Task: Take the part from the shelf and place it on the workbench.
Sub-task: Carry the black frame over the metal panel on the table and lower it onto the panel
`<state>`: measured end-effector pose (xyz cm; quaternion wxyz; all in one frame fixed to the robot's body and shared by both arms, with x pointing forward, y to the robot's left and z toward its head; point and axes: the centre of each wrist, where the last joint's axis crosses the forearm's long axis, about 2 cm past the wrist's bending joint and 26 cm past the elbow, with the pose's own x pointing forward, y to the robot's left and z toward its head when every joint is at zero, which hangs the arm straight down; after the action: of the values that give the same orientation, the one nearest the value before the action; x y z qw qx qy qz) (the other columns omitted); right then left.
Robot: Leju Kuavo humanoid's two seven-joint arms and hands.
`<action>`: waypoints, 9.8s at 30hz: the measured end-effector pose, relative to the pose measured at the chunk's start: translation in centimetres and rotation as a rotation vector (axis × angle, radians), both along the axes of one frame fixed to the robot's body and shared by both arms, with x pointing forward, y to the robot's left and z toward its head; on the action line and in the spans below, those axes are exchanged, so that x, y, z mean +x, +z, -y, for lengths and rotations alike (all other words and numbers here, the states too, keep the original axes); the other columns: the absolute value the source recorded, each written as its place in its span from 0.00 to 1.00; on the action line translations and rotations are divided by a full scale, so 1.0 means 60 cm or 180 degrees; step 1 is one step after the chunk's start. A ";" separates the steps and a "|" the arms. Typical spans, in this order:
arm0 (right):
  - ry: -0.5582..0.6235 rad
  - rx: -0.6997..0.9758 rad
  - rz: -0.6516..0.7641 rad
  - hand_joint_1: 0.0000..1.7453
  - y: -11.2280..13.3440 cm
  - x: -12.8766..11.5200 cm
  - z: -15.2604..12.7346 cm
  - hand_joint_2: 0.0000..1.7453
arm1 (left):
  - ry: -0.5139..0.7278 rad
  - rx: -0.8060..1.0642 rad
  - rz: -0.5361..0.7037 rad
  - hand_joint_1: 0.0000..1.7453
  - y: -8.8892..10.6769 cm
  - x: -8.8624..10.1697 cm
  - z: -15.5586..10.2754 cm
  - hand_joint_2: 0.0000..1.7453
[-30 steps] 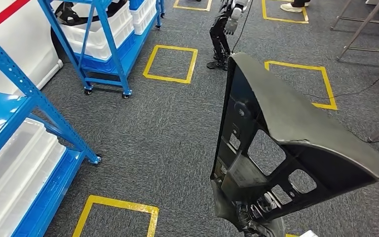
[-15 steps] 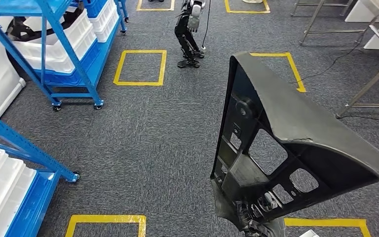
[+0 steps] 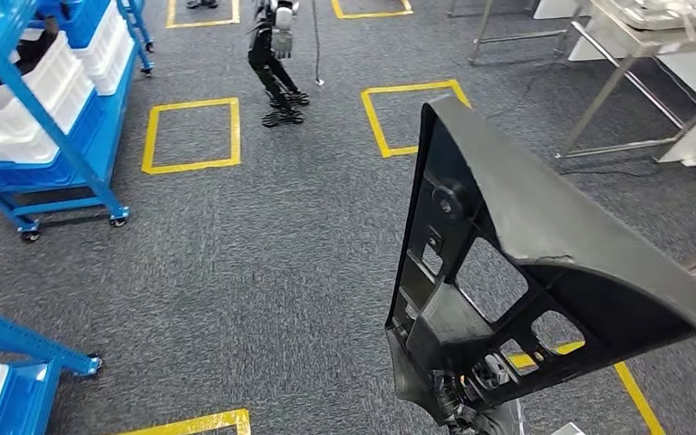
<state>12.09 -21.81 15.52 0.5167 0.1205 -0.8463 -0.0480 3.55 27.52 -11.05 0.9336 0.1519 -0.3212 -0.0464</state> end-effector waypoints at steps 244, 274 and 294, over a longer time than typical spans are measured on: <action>-0.0229 -0.1635 -0.0488 1.00 -0.017 0.009 -0.014 1.00 | 0.0301 -0.0247 0.0351 0.00 0.011 0.065 -0.080 0.00; -0.1223 -0.2987 -0.0095 1.00 0.040 0.085 0.058 1.00 | 0.0032 -0.0421 0.0232 0.00 0.007 0.047 -0.073 0.00; -0.1452 -0.3865 0.0090 1.00 0.035 0.150 0.080 1.00 | -0.0055 -0.0448 0.0197 0.00 0.009 0.061 -0.067 0.00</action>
<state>21.07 -26.62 17.64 0.4585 -0.3752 -0.7339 0.3321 7.21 31.53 -10.51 0.9311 0.0845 -0.3537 -0.0271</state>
